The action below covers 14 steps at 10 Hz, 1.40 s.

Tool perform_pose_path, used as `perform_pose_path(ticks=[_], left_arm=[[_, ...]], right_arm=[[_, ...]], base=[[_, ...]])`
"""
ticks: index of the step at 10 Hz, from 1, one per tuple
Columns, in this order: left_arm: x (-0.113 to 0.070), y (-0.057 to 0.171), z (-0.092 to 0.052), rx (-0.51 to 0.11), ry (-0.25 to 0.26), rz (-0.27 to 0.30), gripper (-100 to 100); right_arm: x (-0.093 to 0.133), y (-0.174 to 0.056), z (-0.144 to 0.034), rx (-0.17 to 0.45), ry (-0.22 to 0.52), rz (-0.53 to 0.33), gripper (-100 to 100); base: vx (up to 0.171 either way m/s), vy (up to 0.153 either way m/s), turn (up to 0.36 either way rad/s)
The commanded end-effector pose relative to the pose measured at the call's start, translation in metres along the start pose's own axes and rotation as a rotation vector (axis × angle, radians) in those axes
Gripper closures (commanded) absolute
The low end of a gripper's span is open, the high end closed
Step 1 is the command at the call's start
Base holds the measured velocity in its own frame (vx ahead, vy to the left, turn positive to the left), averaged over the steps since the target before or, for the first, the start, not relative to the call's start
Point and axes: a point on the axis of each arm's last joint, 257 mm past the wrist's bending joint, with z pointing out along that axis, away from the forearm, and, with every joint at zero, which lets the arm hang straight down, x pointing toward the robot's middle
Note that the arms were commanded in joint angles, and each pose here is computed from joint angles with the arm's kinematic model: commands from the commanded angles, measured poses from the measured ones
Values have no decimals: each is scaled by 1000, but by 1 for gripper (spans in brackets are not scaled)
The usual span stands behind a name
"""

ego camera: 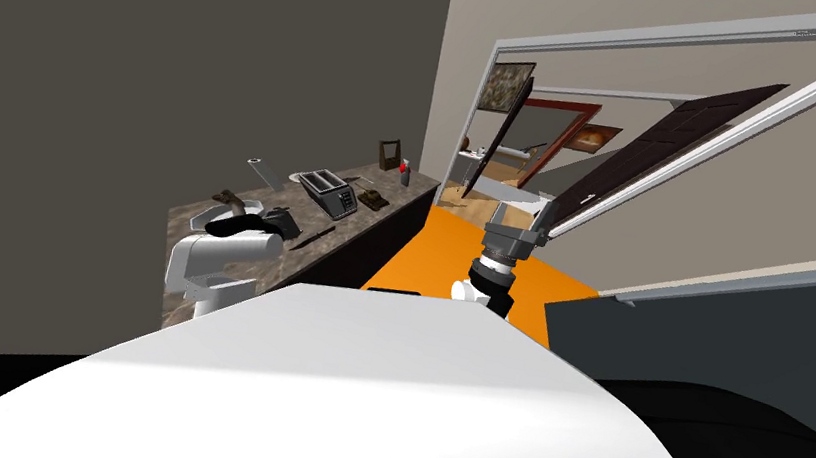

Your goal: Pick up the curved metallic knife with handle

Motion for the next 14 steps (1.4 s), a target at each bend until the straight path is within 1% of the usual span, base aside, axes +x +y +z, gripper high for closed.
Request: perform_pose_path(ticks=[1,2,3,4,5,6,7,8,9,10,11,12,13,14], left_arm=[[-8,11,0,-46,-19,-9,-100],[-9,15,0,-61,-24,-9,-100],[-19,22,1,-100,-46,-27,-100],[-21,28,1,-125,-54,-27,-100],[-30,33,2,-153,-72,-45,-100],[-32,41,0,-183,-82,-45,-100],[-33,44,0,-197,-86,-45,-100],[-42,51,0,-233,-106,-62,-100],[-44,57,-2,-256,-113,-62,-100],[-44,59,-2,-263,-116,-62,-100],[-53,66,-3,-301,-136,-79,-100],[-55,73,-6,-328,-144,-80,-100],[-63,78,-6,-357,-160,-95,-100],[-64,85,-9,-385,-169,-96,-100]], right_arm=[[0,0,0,0,0,0,0],[0,0,0,0,0,0,0],[0,0,0,0,0,0,0],[0,0,0,0,0,0,0],[0,0,0,0,0,0,0],[0,0,0,0,0,0,0],[0,0,0,0,0,0,0],[0,0,0,0,0,0,0],[0,0,0,0,0,0,0],[0,0,0,0,0,0,0],[0,0,0,0,0,0,0],[0,0,0,0,0,0,0],[0,0,0,0,0,0,0],[0,0,0,0,0,0,0]], base=[[31,-3,-72],[17,-2,6],[36,-5,-92],[37,-4,-60],[53,-14,-110],[46,-6,-42],[19,3,19],[39,-2,-92],[43,2,-49],[21,4,10],[46,4,-74],[50,-1,-52],[66,-5,-67],[59,3,-31]])
